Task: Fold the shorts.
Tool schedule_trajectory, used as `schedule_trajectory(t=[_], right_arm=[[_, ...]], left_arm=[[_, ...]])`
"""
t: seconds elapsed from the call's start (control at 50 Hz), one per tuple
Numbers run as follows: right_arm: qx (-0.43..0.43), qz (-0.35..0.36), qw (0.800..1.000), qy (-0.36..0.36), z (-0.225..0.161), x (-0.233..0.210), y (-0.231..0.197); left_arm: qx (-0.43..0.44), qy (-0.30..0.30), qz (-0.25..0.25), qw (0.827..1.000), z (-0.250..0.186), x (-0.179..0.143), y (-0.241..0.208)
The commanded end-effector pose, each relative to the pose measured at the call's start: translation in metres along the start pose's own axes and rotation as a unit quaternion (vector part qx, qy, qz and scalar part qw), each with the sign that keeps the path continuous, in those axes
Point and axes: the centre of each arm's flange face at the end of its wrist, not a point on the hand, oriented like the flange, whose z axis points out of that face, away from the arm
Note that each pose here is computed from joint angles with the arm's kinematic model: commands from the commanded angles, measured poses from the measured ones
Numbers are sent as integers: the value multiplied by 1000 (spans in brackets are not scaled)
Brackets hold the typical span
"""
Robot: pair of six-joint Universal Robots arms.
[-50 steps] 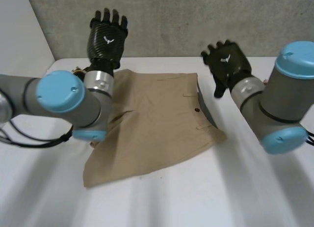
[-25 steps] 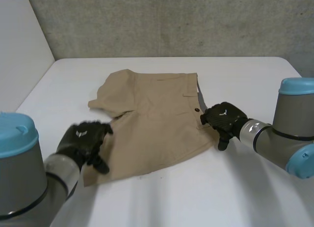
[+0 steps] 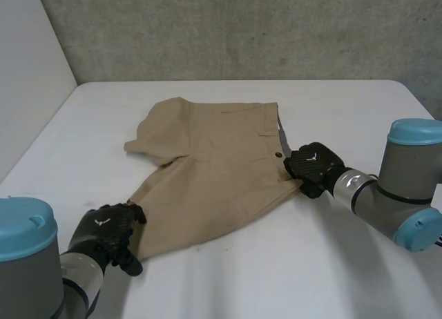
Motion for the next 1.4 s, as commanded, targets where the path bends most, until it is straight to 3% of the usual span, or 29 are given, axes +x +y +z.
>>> schedule_trajectory(t=[0.02,0.18,0.38,0.52,0.62,0.68,0.78,0.9,1.06,1.24,1.4], right_arm=[[2,4,1000,3,-5,1,-5],[10,31,999,17,-10,7,-15],[-23,46,998,37,-25,11,-22],[-84,45,995,29,-52,10,-30],[-123,-7,992,14,-93,11,-44],[-144,-37,989,4,-112,11,-48],[-206,-76,974,-50,-166,1,-52],[-210,-93,971,-68,-189,1,-55],[-161,-52,984,-47,-167,14,-54],[-130,-26,989,57,-87,40,-48],[-74,-48,984,153,-21,60,-43]], left_arm=[[19,-1,-3,1000,19,4,0],[1,-1,14,1000,37,7,7],[40,-2,36,999,38,8,-10],[82,1,82,993,9,6,-35],[60,16,120,991,-31,4,-45],[33,40,136,989,-62,5,-47],[-19,138,154,978,-116,14,-44],[-54,202,143,967,-133,18,-41],[21,133,114,984,-50,6,-68],[114,103,160,975,60,18,-100],[159,21,173,972,154,18,-124]])
